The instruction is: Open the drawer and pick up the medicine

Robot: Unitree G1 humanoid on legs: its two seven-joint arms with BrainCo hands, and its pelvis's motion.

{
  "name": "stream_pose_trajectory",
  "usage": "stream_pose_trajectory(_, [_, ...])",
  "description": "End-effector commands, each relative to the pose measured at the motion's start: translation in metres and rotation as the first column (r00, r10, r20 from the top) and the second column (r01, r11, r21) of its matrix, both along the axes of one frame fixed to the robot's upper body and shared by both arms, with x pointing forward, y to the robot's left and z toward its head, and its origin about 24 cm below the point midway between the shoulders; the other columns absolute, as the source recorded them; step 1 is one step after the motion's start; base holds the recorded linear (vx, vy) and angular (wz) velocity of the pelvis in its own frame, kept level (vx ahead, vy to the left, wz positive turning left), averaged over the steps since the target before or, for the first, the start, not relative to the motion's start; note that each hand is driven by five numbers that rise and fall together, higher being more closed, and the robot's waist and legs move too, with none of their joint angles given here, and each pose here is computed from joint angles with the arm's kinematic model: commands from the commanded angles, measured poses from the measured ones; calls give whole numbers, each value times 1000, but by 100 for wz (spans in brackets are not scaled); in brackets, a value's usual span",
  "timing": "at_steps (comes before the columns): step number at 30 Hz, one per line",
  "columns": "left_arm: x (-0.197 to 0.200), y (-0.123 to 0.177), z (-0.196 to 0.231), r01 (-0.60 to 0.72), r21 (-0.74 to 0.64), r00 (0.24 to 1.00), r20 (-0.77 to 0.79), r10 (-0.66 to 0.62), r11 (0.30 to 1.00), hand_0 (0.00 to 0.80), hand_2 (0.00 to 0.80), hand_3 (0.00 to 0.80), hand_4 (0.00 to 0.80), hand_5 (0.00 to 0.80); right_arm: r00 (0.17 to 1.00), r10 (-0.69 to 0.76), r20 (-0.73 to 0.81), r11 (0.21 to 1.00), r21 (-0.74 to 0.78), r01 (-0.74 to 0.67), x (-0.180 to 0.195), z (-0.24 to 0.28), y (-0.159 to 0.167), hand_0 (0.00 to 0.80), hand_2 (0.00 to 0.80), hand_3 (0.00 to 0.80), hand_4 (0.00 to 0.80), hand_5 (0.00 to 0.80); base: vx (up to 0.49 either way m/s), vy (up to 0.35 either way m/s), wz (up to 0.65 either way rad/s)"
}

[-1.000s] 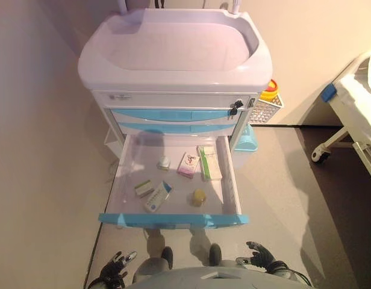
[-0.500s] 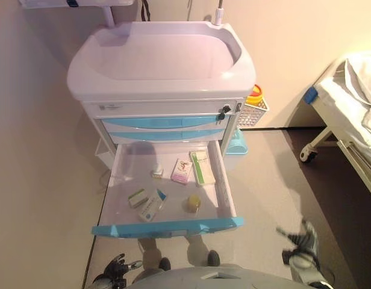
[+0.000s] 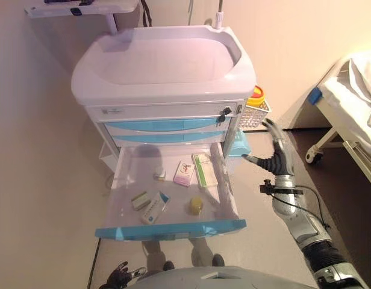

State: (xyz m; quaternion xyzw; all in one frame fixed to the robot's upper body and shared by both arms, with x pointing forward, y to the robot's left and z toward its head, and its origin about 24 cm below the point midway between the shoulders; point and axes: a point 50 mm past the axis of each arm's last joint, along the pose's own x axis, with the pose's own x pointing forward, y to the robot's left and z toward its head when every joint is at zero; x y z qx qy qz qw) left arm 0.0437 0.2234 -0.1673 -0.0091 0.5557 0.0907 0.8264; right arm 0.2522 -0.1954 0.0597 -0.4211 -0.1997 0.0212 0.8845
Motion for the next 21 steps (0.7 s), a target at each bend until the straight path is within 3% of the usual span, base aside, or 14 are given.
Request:
stream_pose_trajectory(1, [-3, -1, -2, 59, -2, 998, -31, -59, 998, 0, 0, 0, 0, 0, 967, 248, -54, 966, -68, -251, 6, 9, 26, 0, 0, 0, 0, 0, -8, -9, 8])
stream_pose_trajectory(5, [1, 4, 0, 72, 5, 997, -24, -71, 997, 0, 0, 0, 0, 0, 916, 359, -178, 896, -211, -391, 2, -2, 37, 0, 0, 0, 0, 0, -9, -13, 10])
stream_pose_trajectory(8, [10, 9, 2, 84, 14, 996, -13, -84, 996, 0, 0, 0, 0, 0, 849, 443, -287, 783, -337, -522, 1, -4, 46, 0, 0, 0, 0, 0, -8, -20, 5])
stream_pose_trajectory(14, [20, 15, 4, 126, 17, 992, -14, -126, 992, 0, 0, 0, 0, 0, 754, 452, -477, 663, -387, -642, -2, -15, 53, 0, 0, 0, 0, 0, -9, -10, 9])
stream_pose_trajectory(21, [27, 14, 5, 165, 15, 986, -13, -164, 986, 0, 0, 0, 0, 0, 709, 439, -552, 547, -463, -698, -3, -36, 60, 0, 0, 0, 0, 0, 3, -10, 7])
